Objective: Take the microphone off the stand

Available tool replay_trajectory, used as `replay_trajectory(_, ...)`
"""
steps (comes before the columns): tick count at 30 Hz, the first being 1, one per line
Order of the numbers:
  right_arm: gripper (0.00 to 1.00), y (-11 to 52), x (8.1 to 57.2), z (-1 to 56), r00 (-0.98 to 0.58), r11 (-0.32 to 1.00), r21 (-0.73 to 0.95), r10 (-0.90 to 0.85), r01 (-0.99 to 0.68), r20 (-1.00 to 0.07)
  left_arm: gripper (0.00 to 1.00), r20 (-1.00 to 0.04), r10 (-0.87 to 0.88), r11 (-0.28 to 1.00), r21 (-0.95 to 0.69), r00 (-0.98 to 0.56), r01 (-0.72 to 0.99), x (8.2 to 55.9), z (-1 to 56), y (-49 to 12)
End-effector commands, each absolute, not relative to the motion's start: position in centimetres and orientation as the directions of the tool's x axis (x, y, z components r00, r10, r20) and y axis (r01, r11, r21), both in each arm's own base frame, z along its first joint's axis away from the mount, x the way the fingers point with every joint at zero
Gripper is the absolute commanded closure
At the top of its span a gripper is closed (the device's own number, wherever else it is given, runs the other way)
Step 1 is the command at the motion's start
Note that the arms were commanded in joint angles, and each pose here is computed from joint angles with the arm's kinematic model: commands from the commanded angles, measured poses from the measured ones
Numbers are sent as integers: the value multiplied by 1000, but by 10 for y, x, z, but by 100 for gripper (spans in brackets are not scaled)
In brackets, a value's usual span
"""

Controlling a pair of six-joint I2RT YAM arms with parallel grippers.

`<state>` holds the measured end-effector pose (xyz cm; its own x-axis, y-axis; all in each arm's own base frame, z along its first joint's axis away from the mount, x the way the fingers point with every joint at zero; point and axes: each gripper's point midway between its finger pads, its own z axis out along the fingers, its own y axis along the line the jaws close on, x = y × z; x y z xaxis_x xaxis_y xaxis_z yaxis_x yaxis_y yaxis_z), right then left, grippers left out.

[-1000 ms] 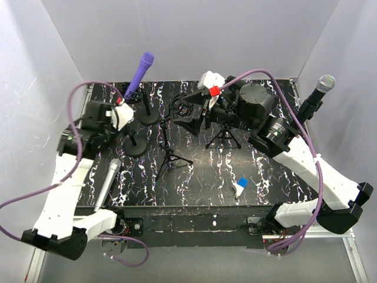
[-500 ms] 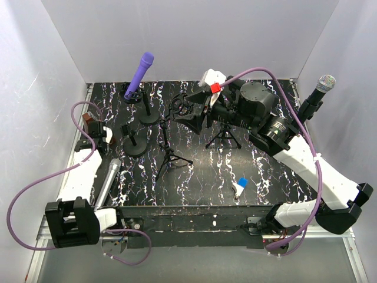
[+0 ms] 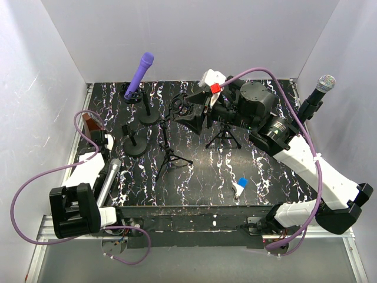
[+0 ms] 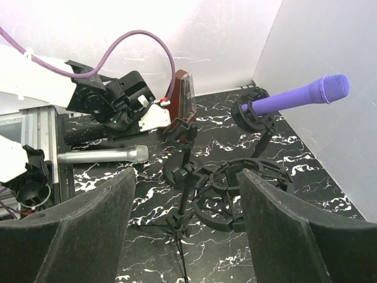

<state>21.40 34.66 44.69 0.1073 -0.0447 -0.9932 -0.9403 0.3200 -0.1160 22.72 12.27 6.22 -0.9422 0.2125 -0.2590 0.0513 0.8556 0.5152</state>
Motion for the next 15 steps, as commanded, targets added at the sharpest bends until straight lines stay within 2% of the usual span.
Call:
replay_trajectory(1, 23, 344, 210, 464, 133, 311, -127, 0, -942, -991, 73, -289, 235, 872, 484, -928, 70, 230, 50, 116)
replay_trajectory(4, 23, 344, 210, 462, 129, 308, -122, 1, -943, -992, 70, -289, 241, 875, 477, -927, 79, 229, 45, 115)
replay_trajectory(9, 23, 346, 210, 459, 116, 310, -106, 11, -945, -993, 60, -289, 237, 880, 468, -928, 79, 228, 44, 113)
replay_trajectory(15, 23, 351, 211, 456, 111, 295, -102, 13, -950, -994, 56, -263, 257, 877, 467, -930, 110, 221, 38, 112)
